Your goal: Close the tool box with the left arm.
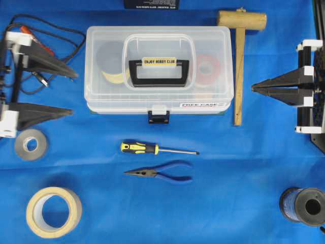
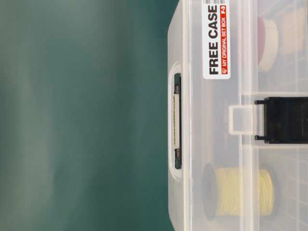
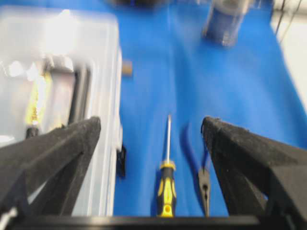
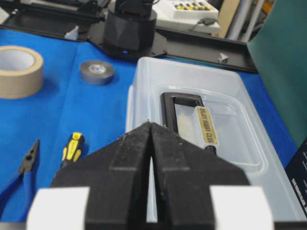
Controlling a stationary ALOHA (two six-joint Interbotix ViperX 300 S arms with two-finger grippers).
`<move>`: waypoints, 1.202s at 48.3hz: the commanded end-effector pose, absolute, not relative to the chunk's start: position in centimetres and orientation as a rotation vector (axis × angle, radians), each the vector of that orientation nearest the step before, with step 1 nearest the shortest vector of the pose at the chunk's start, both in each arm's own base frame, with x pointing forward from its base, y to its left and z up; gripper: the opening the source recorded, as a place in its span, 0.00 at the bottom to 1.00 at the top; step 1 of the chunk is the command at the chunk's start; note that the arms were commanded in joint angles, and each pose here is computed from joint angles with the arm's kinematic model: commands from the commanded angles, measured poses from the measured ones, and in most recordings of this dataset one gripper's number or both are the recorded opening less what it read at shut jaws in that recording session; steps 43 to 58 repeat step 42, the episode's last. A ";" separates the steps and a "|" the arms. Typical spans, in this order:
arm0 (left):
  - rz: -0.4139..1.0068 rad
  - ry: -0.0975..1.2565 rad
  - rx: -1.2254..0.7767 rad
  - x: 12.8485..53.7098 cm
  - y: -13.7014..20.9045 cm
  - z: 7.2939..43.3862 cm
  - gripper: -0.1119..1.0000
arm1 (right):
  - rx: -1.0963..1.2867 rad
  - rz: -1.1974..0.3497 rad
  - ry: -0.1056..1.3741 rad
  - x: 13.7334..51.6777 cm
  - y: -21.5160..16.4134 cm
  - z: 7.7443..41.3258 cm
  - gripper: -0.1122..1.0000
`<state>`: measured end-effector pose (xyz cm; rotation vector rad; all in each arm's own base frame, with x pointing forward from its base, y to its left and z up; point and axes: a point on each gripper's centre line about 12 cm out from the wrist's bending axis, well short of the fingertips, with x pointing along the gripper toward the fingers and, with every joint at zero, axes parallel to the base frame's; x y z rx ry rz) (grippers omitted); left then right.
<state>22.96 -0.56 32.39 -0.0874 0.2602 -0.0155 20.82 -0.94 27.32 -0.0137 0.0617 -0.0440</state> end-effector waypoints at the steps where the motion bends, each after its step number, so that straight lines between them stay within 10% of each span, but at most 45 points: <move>1: -0.018 0.190 -0.087 21.6 -0.5 32.0 0.93 | -0.016 -0.044 0.034 21.0 -0.9 28.3 0.10; 27: -0.014 0.130 -0.098 15.6 -0.3 21.9 0.93 | -0.028 -0.042 0.019 20.8 -0.9 28.7 0.10; 58: -0.012 0.157 -0.097 15.2 -0.3 20.5 0.93 | -0.028 -0.042 0.019 20.8 -0.9 28.7 0.10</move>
